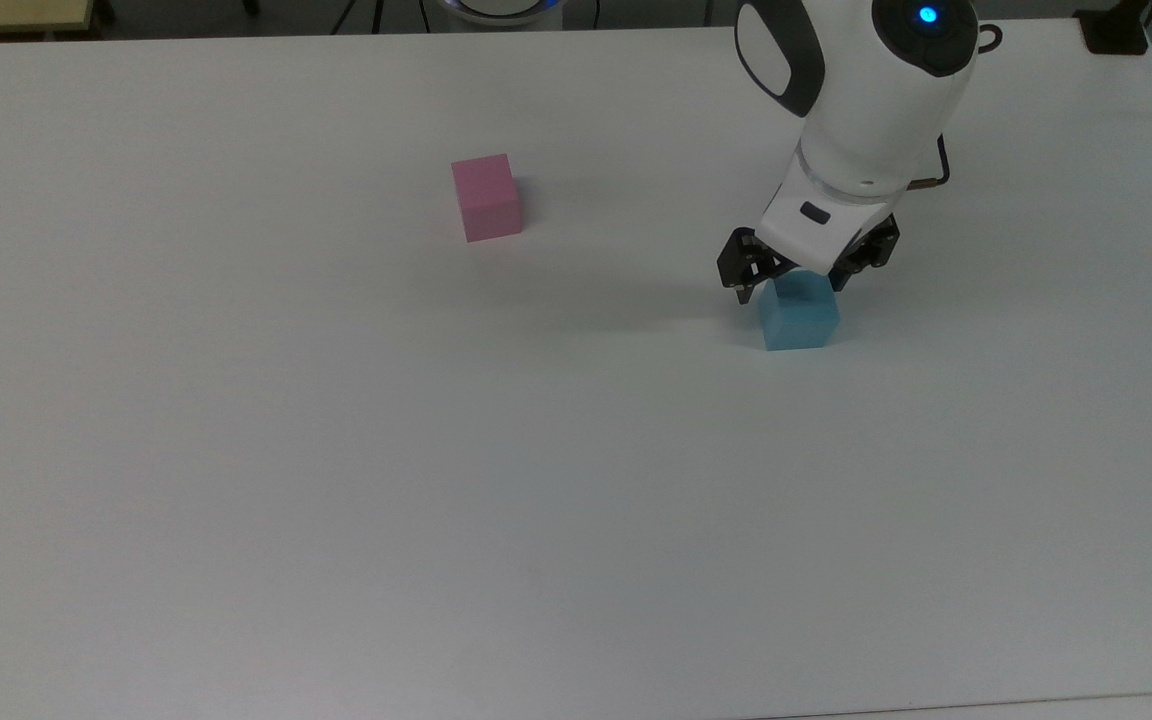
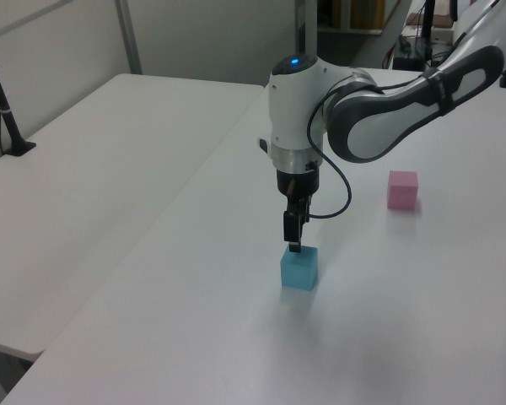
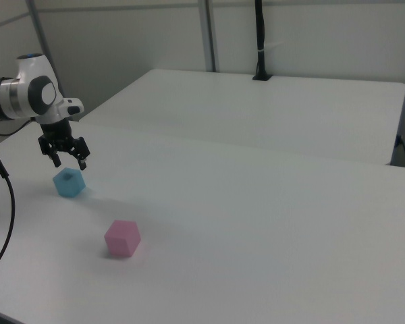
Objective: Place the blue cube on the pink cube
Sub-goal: 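Close the gripper on the light-blue cube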
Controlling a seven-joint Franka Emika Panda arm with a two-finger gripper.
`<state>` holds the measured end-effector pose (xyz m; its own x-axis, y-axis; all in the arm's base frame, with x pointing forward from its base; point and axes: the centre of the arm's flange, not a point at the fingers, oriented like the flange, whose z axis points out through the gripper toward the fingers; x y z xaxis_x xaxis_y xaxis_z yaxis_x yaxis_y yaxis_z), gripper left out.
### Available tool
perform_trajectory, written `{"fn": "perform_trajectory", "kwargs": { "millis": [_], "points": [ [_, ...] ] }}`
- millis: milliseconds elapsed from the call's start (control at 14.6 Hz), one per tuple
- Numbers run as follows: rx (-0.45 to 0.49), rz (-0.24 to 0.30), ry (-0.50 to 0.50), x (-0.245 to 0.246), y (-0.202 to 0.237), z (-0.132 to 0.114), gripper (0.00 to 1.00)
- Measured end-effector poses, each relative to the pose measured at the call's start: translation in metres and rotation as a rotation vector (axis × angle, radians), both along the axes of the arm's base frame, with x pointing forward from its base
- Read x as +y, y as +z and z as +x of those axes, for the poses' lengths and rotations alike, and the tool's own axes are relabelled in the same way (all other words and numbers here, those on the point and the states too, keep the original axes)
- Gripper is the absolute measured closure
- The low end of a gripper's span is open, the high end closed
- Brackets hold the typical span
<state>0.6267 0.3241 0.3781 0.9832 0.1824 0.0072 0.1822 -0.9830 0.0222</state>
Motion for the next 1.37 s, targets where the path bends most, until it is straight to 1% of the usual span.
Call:
{"fn": "perform_trajectory", "kwargs": {
  "millis": [344,618,756,825,962,1031,1099,1306,1374],
  "points": [
    [0.016,-0.008,0.028,0.019,-0.012,-0.011,0.00],
    [0.039,-0.024,0.039,0.024,-0.030,-0.014,0.00],
    [0.049,-0.031,0.039,0.024,-0.039,-0.013,0.03],
    [0.050,-0.036,0.041,0.024,-0.042,-0.013,0.06],
    [0.048,-0.040,0.038,0.024,-0.042,-0.013,0.28],
    [0.045,-0.040,0.030,0.024,-0.041,-0.013,0.37],
    [0.041,-0.038,0.019,0.024,-0.040,-0.012,0.43],
    [0.015,-0.023,-0.007,0.025,-0.033,-0.009,0.43],
    [-0.011,-0.010,-0.016,0.022,-0.015,-0.007,0.43]
  ]
}}
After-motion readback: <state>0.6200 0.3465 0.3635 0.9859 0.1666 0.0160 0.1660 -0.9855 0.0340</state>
